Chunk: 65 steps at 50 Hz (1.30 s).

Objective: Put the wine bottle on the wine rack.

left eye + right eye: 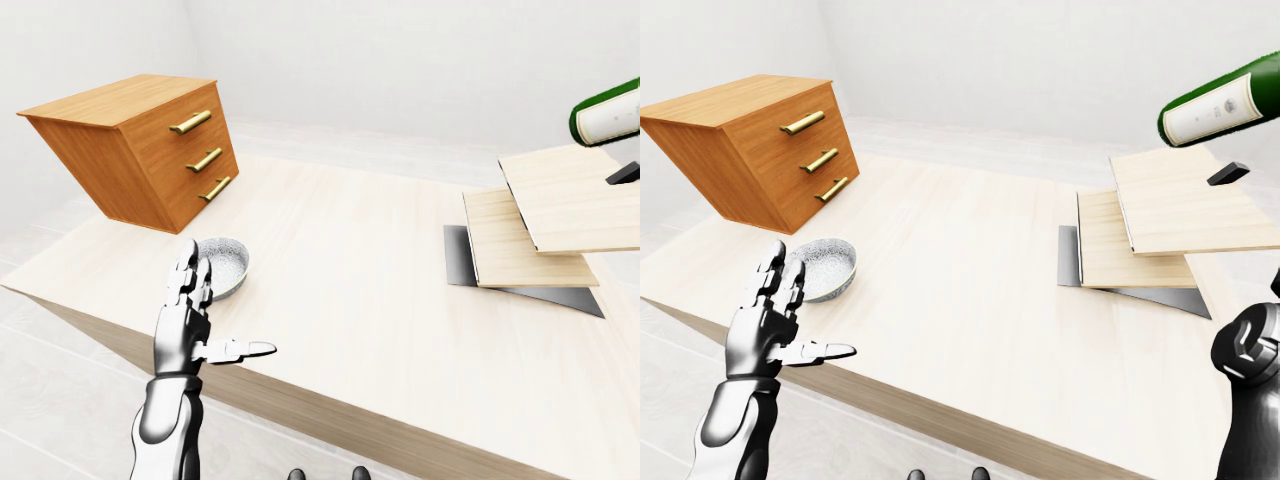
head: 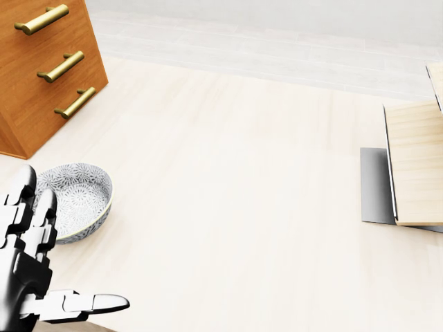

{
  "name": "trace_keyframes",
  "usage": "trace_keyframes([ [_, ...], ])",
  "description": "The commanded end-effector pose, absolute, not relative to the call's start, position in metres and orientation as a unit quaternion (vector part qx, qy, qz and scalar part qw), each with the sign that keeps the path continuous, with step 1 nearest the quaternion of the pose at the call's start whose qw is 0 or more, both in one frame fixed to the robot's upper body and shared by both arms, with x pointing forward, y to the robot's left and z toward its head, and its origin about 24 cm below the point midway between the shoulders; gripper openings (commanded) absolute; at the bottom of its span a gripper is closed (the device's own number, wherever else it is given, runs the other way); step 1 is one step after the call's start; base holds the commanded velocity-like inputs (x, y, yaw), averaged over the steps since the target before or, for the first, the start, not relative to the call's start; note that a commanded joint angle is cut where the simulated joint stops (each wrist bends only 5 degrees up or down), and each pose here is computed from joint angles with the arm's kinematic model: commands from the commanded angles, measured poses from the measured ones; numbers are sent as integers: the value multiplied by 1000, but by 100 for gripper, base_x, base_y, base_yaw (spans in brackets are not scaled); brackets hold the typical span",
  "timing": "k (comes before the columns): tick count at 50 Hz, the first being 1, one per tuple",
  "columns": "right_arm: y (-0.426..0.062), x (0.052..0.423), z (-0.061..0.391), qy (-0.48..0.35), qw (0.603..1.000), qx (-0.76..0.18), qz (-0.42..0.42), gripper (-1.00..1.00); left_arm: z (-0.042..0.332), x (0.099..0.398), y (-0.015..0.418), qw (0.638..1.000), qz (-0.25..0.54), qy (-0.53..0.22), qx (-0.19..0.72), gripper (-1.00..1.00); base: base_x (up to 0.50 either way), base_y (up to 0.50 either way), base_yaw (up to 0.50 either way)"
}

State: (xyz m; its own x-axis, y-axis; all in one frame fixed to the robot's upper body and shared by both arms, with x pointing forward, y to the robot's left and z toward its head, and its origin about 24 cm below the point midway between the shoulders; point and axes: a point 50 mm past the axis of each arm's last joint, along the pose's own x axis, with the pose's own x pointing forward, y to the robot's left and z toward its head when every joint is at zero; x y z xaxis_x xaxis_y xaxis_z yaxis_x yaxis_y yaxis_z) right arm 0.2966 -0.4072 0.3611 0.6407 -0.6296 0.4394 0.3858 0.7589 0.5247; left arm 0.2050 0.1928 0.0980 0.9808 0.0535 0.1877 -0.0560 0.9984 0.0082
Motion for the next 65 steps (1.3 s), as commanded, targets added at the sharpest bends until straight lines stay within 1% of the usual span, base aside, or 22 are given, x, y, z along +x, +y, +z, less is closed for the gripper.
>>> trace_keyframes([
  [1, -419, 292, 355, -298, 861, 250, -328, -100, 97, 205, 192, 995, 27, -92, 6, 100, 0, 0, 0],
  [8, -425, 291, 341, -283, 860, 258, -337, -100, 102, 204, 191, 994, 26, -104, 9, 100, 0, 0, 0],
  [14, -427, 297, 318, -250, 867, 257, -346, -100, 101, 205, 190, 995, 24, -100, 9, 100, 0, 0, 0],
  [26, -427, 304, 295, -223, 867, 282, -346, -100, 110, 203, 188, 993, 23, -119, 16, 100, 0, 0, 0],
  [28, -429, 304, 289, -217, 862, 295, -350, -100, 111, 204, 188, 992, 23, -121, 16, 100, 0, 0, 0],
  [35, -428, 306, 278, -203, 869, 289, -346, -100, 108, 205, 186, 993, 22, -116, 16, 100, 0, 0, 0],
  [47, -416, 318, 278, -197, 875, 298, -325, -100, 108, 204, 184, 993, 21, -115, 18, 100, 0, 0, 0],
  [52, -413, 324, 270, -176, 886, 280, -326, -100, 107, 204, 184, 993, 20, -112, 19, 100, 0, 0, 0],
  [58, -412, 325, 266, -170, 889, 273, -327, -100, 105, 205, 185, 994, 20, -108, 19, 100, 0, 0, 0],
  [60, -413, 325, 259, -156, 893, 264, -330, -100, 105, 205, 184, 994, 20, -107, 19, 100, 0, 0, 0],
  [65, -414, 326, 260, -152, 892, 265, -332, -100, 107, 205, 184, 993, 19, -111, 20, 100, 0, 0, 0],
])
